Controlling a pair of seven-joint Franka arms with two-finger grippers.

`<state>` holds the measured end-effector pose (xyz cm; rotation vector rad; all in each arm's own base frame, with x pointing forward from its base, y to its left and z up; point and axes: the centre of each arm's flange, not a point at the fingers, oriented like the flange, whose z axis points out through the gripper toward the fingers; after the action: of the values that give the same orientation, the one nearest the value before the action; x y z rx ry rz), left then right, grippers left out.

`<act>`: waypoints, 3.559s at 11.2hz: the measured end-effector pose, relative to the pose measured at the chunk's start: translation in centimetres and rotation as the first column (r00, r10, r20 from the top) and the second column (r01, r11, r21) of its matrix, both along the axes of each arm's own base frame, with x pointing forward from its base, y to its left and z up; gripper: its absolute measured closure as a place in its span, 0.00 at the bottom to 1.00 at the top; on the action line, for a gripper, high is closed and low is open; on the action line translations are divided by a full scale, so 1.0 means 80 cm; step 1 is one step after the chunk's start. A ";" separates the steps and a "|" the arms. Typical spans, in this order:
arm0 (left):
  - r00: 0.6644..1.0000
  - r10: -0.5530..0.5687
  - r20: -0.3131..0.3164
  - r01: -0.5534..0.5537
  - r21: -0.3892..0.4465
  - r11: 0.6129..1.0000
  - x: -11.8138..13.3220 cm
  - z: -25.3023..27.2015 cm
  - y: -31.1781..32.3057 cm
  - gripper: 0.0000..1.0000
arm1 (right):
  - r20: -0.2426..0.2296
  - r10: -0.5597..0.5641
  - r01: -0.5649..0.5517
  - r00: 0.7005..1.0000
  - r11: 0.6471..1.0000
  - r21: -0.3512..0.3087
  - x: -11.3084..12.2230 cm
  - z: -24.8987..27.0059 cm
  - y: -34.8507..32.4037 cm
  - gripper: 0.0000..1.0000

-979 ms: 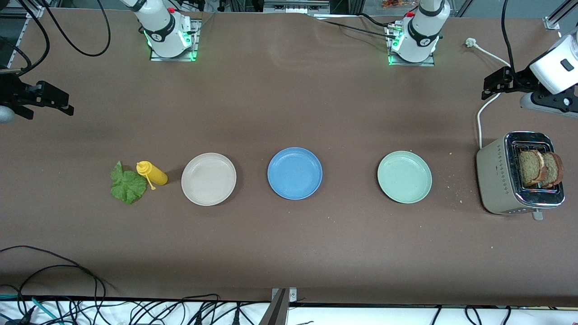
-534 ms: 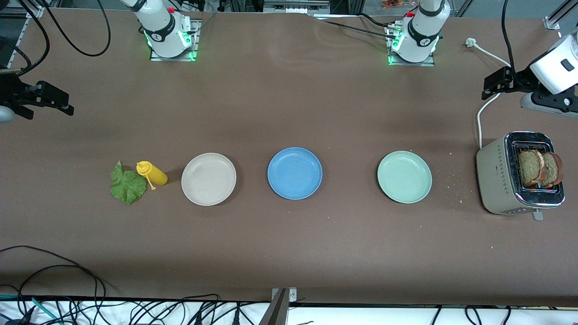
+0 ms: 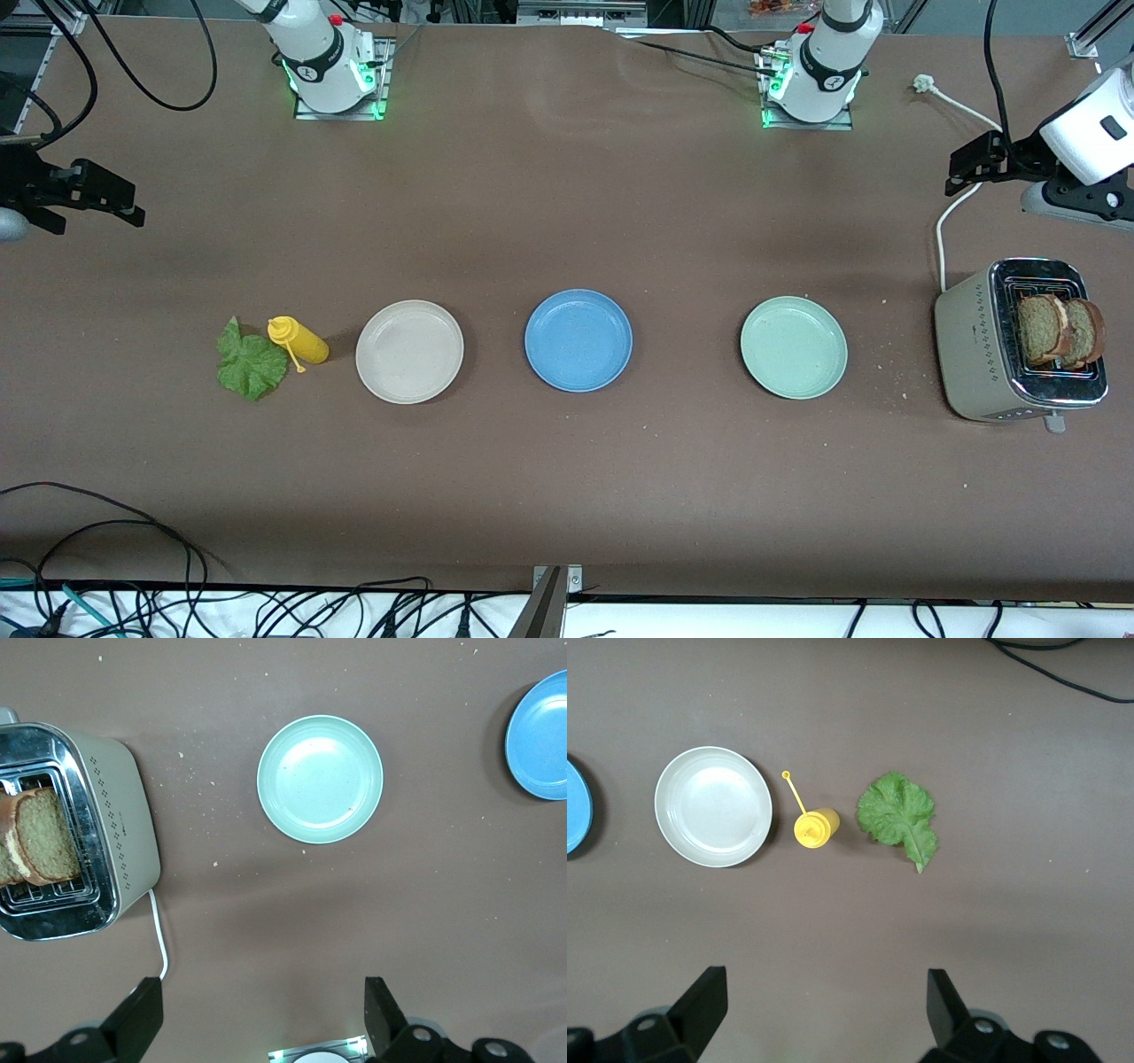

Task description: Make sandwich in blue plate with both arms

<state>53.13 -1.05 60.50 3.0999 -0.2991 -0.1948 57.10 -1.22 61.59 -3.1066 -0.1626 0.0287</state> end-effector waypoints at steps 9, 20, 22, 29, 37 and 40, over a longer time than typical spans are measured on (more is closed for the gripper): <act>1.000 -0.016 -0.027 0.016 0.000 1.000 0.017 -0.022 -0.011 0.00 | 0.001 0.000 0.000 1.000 1.000 0.000 0.000 0.000 0.000 0.00; 1.000 -0.009 -0.029 0.009 0.000 1.000 0.019 -0.024 -0.006 0.00 | 0.001 0.000 0.000 1.000 1.000 0.000 0.000 0.000 -0.001 0.00; 1.000 -0.006 -0.026 0.006 0.000 1.000 0.025 -0.024 -0.004 0.00 | 0.001 0.000 0.000 1.000 1.000 0.000 0.000 0.000 -0.001 0.00; 1.000 0.023 0.015 -0.023 0.002 1.000 0.034 -0.003 -0.003 0.00 | 0.001 -0.003 0.003 1.000 1.000 0.000 0.000 0.000 -0.003 0.00; 0.996 0.086 0.000 -0.086 0.011 0.996 0.030 0.003 -0.005 0.00 | -0.001 -0.003 0.003 1.000 1.000 0.000 0.000 0.000 -0.003 0.00; 0.997 0.080 0.004 -0.080 0.010 0.997 0.030 0.006 -0.009 0.00 | -0.001 -0.003 0.003 1.000 1.000 0.000 0.000 0.000 -0.003 0.00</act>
<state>55.50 -1.75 61.01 3.1154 -0.1741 -0.1894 57.09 -1.43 61.59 -3.1070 -0.1582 0.0296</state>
